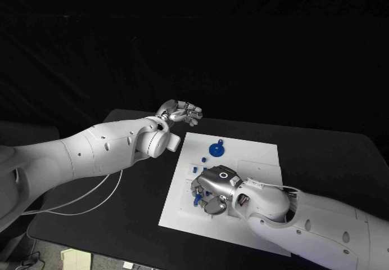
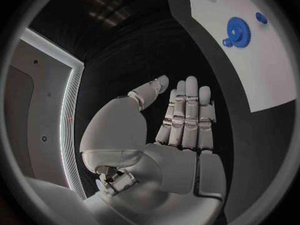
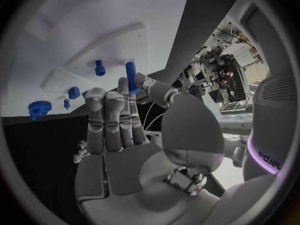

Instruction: Assemble the parts on the task board

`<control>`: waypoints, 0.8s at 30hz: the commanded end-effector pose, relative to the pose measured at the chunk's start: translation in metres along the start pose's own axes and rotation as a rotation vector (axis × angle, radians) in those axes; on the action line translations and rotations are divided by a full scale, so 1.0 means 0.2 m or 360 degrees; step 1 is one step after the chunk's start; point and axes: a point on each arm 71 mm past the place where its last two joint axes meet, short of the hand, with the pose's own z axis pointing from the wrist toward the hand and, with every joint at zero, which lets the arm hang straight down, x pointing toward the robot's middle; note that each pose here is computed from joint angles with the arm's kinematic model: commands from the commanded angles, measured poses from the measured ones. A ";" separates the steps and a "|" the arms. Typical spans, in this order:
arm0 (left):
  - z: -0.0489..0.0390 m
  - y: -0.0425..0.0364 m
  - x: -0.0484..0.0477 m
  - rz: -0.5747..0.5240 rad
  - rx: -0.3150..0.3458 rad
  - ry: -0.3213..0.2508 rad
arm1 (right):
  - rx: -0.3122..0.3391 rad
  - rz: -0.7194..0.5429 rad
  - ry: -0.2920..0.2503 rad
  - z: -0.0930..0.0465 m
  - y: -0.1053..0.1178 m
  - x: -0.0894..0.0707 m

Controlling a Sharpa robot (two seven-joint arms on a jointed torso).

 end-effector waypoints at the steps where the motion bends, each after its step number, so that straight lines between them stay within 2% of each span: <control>1: 0.002 -0.007 0.007 -0.0011 0.0010 0.0013 | -0.0012 -0.0025 0.0037 0.00 0.01 0.01; 14: 0.003 -0.007 0.008 -0.0011 0.0010 0.0012 | -0.0001 -0.0063 0.0078 0.00 0.00 0.03; 24: 0.006 -0.008 0.012 -0.0011 0.0010 0.0015 | -0.0007 -0.0111 0.0076 0.01 0.02 0.04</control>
